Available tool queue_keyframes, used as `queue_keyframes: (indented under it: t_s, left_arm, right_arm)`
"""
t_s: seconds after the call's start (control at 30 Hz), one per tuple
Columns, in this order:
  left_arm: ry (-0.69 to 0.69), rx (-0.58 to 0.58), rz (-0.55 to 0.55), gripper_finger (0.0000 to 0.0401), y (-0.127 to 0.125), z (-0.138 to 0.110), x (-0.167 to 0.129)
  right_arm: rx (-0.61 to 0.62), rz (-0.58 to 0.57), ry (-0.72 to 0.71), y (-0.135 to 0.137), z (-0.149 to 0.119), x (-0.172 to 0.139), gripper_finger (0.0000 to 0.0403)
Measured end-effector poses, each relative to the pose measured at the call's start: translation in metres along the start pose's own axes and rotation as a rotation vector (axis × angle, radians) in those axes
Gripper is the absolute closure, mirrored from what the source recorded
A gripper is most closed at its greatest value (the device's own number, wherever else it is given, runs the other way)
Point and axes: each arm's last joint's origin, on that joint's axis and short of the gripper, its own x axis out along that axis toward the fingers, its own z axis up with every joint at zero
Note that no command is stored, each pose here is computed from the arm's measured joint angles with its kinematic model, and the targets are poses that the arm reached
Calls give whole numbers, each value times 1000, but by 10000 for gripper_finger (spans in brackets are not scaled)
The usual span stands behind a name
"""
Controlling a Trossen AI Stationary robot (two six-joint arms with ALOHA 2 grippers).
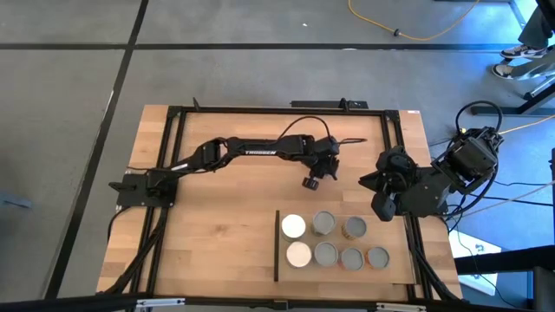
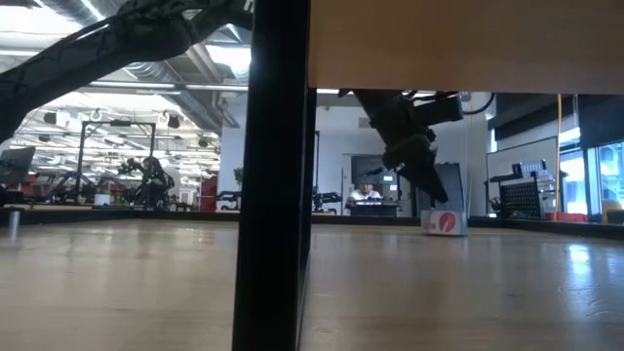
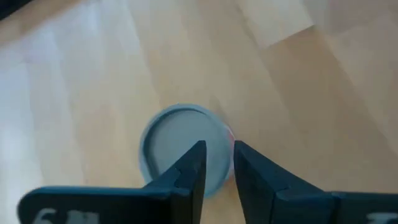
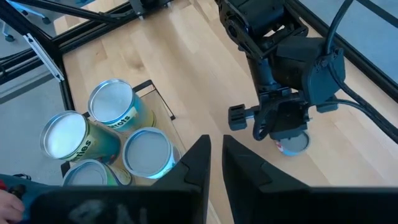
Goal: Pick and place cans onto a shelf
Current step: Put the tuna can on the shelf
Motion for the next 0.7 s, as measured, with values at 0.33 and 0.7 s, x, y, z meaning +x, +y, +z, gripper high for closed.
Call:
queue_keyframes:
  t_s: [0.33, 0.7]
  left_arm:
    - [30, -30, 87, 317, 10, 18, -47]
    - [-154, -94, 46, 347, 37, 30, -188]
  right_arm:
    - [6, -57, -96, -1, 3, 0, 359]
    - [96, -141, -63, -28, -1, 14, 359]
